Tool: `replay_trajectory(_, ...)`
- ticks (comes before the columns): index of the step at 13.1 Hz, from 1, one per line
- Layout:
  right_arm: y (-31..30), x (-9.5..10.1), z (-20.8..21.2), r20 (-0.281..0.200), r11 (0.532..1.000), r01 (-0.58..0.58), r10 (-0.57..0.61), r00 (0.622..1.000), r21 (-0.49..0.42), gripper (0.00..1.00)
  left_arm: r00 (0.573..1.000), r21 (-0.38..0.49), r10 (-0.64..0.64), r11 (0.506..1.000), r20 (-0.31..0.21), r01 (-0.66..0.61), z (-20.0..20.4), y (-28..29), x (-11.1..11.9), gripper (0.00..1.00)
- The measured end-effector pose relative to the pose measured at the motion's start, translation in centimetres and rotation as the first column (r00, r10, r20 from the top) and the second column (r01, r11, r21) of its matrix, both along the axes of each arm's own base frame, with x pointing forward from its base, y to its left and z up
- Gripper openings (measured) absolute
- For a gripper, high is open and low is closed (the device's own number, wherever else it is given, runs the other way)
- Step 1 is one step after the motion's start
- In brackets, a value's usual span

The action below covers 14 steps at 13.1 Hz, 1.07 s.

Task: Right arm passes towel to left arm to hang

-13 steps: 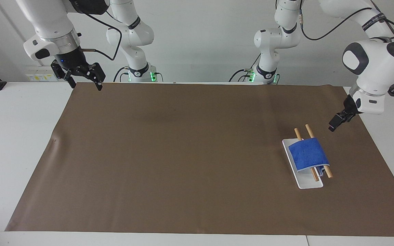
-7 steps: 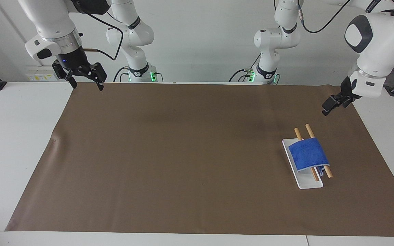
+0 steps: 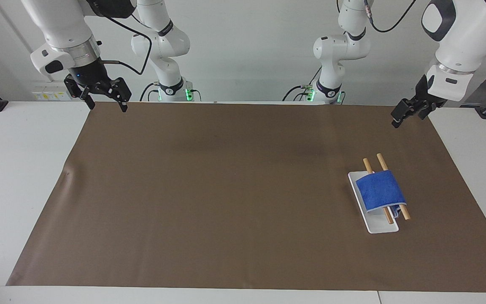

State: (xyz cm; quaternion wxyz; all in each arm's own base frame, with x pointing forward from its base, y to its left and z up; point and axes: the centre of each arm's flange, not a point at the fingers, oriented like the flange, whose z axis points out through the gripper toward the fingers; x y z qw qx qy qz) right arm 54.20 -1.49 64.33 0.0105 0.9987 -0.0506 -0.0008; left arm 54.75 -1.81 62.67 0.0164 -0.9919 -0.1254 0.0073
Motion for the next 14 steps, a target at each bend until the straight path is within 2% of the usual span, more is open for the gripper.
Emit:
replay_trajectory(4, -0.1, -0.1, 0.1, 0.002, 1.000, 0.001, -0.001, 1.000, 0.000, 1.00, 0.999, -0.017, -0.020, 1.000, 0.032, 0.021, 2.2, -0.3, -1.4, 1.00)
replay_trajectory(7, -0.1, -0.1, 0.1, 0.002, 1.000, 0.001, -0.001, 1.000, 0.000, 1.00, 0.999, -0.019, -0.031, 0.999, 0.031, 0.031, 2.2, -0.4, -1.5, 1.00)
replay_trajectory(11, -0.1, -0.1, 0.1, 0.002, 1.000, 0.001, -0.001, 1.000, 0.000, 1.00, 0.983, -0.017, -0.180, 0.983, 0.028, 0.180, 2.2, -0.4, -1.5, 1.00)
replay_trajectory(14, -0.1, -0.1, 0.1, 0.001, 1.000, 0.001, -0.001, 1.000, 0.000, 1.00, 0.976, -0.017, -0.217, 0.976, 0.028, 0.217, 2.2, -0.3, -1.5, 1.00)
